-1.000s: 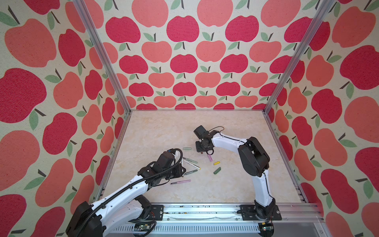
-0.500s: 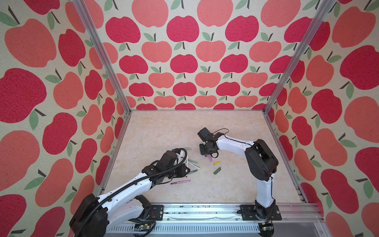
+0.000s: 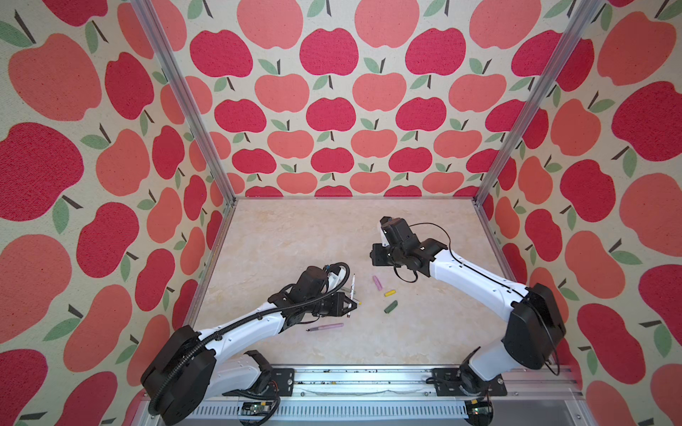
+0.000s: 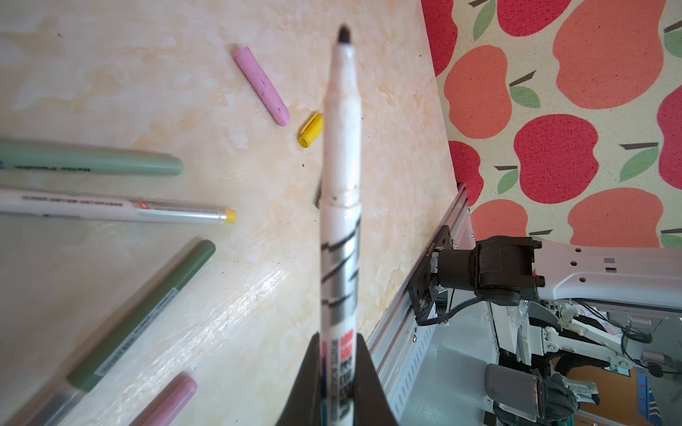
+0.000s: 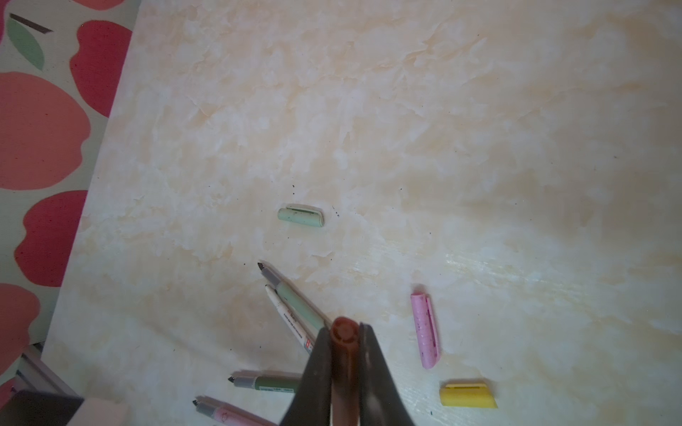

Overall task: Insert the pens into the pen caps
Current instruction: 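Move the brown cap over the white marker tip held by the left gripper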

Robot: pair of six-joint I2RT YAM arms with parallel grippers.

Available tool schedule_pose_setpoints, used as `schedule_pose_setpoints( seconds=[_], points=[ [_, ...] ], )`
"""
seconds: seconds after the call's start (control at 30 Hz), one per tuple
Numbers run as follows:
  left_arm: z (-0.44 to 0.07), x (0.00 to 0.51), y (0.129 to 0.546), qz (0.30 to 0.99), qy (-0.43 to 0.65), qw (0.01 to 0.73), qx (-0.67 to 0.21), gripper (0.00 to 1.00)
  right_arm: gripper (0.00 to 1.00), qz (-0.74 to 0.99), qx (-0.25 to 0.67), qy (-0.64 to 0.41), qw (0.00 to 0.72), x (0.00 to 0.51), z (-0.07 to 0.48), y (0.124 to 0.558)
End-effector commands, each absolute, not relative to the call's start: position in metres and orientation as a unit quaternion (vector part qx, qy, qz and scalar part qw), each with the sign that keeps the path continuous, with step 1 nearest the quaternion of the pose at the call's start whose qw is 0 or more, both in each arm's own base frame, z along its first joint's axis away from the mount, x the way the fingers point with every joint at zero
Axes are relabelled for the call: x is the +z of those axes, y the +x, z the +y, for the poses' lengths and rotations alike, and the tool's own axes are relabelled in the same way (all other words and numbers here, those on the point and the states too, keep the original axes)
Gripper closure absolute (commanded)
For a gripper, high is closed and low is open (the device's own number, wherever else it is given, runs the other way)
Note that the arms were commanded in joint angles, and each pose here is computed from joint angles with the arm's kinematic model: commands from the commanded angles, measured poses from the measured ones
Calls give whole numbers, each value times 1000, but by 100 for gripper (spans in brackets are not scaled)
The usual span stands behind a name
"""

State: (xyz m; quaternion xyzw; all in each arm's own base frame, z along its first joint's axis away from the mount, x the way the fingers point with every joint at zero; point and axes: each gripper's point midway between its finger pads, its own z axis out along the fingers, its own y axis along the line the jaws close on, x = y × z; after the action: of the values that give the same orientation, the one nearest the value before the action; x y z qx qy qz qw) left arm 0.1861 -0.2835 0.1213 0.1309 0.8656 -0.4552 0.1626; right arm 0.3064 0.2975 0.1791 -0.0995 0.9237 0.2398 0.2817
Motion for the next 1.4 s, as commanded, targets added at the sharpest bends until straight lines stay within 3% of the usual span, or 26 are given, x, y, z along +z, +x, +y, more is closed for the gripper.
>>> schedule_pose_setpoints(
  seconds=[0.0, 0.23, 0.53, 1.37],
  points=[
    [-299, 147, 195, 841, 133, 180, -493, 100, 100, 905, 303, -81, 288, 201, 304, 301],
    [-307, 156, 197, 836, 122, 180, -503, 100, 100, 881, 369, -64, 289, 225, 316, 295],
    [-307, 160, 198, 837, 124, 191, -498, 100, 100, 872, 410, -48, 264, 220, 330, 293],
    [-306, 160, 199, 839, 123, 196, -492, 100, 100, 881, 412, -48, 229, 196, 340, 283]
  ],
)
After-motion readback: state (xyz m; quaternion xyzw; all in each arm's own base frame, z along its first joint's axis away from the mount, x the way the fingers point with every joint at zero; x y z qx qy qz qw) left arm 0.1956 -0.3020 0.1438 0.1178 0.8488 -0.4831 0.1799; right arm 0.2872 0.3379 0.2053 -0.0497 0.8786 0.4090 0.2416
